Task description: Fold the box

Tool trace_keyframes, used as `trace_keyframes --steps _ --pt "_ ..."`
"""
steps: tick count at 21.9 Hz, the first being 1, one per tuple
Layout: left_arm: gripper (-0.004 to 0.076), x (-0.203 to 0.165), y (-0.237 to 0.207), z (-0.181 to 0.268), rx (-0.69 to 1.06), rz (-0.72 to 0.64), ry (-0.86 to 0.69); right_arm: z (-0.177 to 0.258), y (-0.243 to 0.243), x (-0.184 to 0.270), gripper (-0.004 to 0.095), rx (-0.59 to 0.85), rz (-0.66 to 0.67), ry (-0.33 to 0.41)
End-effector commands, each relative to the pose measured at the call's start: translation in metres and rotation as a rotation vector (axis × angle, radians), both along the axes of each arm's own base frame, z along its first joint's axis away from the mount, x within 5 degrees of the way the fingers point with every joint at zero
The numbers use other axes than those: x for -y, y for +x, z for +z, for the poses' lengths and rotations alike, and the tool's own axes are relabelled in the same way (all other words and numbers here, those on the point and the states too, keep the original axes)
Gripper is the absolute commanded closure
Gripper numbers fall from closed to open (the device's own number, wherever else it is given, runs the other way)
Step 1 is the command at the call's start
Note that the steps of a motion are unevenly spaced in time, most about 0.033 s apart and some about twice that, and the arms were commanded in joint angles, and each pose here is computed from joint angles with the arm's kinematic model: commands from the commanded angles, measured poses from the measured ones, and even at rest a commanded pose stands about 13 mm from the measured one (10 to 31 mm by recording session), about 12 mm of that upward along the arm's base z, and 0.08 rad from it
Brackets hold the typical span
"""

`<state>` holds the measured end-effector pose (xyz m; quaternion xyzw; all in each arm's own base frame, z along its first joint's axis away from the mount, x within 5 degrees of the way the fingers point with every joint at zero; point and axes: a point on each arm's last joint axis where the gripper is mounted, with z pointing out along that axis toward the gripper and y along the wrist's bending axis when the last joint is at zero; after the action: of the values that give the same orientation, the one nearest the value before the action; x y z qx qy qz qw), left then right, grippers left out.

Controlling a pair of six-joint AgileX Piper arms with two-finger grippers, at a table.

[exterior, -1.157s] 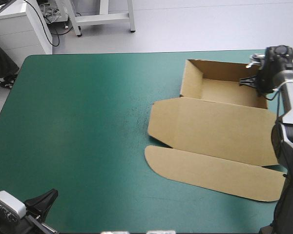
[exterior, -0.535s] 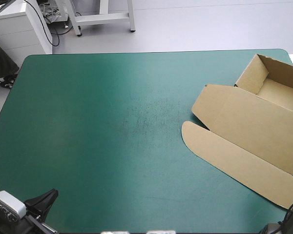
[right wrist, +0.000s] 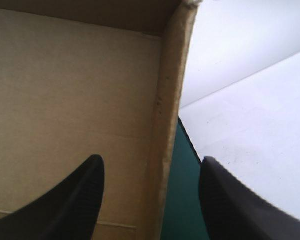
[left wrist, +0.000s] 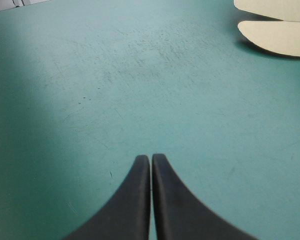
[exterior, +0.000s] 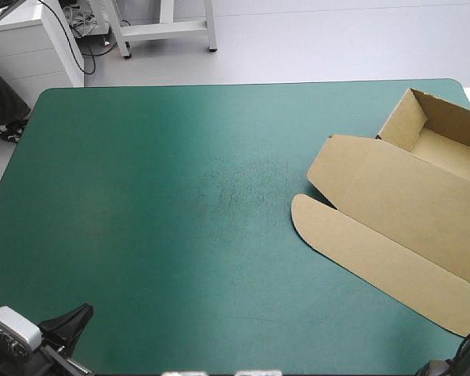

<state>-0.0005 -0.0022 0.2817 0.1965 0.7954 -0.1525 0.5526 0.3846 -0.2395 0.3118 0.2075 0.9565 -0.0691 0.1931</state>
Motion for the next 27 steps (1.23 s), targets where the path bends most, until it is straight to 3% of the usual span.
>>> trace_keyframes --steps 1,5,13,15,16,18,22,27 --pt "0.0731 -0.001 -0.001 0.013 0.084 -0.005 -0.056 0.077 -0.032 -0.020 0.0365 0.157 0.002 -0.073" --pt "0.0731 -0.001 -0.001 0.013 0.084 -0.005 -0.056 0.144 -0.068 -0.059 0.0395 0.366 0.059 -0.057" --pt "0.0731 -0.001 -0.001 0.013 0.084 -0.005 -0.056 0.230 -0.133 -0.168 0.0593 0.617 0.365 -0.155" --pt "0.0731 -0.001 -0.001 0.013 0.083 -0.005 -0.057 0.243 -0.150 -0.204 0.0700 0.675 0.477 -0.143" --pt "0.0731 -0.001 -0.001 0.013 0.076 0.000 -0.070 0.246 -0.162 -0.227 0.0802 0.694 0.577 -0.134" --pt "0.0731 -0.001 -0.001 0.013 0.068 0.005 -0.085 0.240 -0.180 -0.256 0.0927 0.687 0.718 -0.107" --pt "0.0731 -0.001 -0.001 0.013 0.068 0.005 -0.085 0.203 -0.223 -0.280 0.0913 0.589 0.843 -0.076" --pt "0.0731 -0.001 -0.001 0.013 0.068 0.005 -0.085 0.144 -0.289 -0.268 0.0913 0.669 0.853 -0.101"
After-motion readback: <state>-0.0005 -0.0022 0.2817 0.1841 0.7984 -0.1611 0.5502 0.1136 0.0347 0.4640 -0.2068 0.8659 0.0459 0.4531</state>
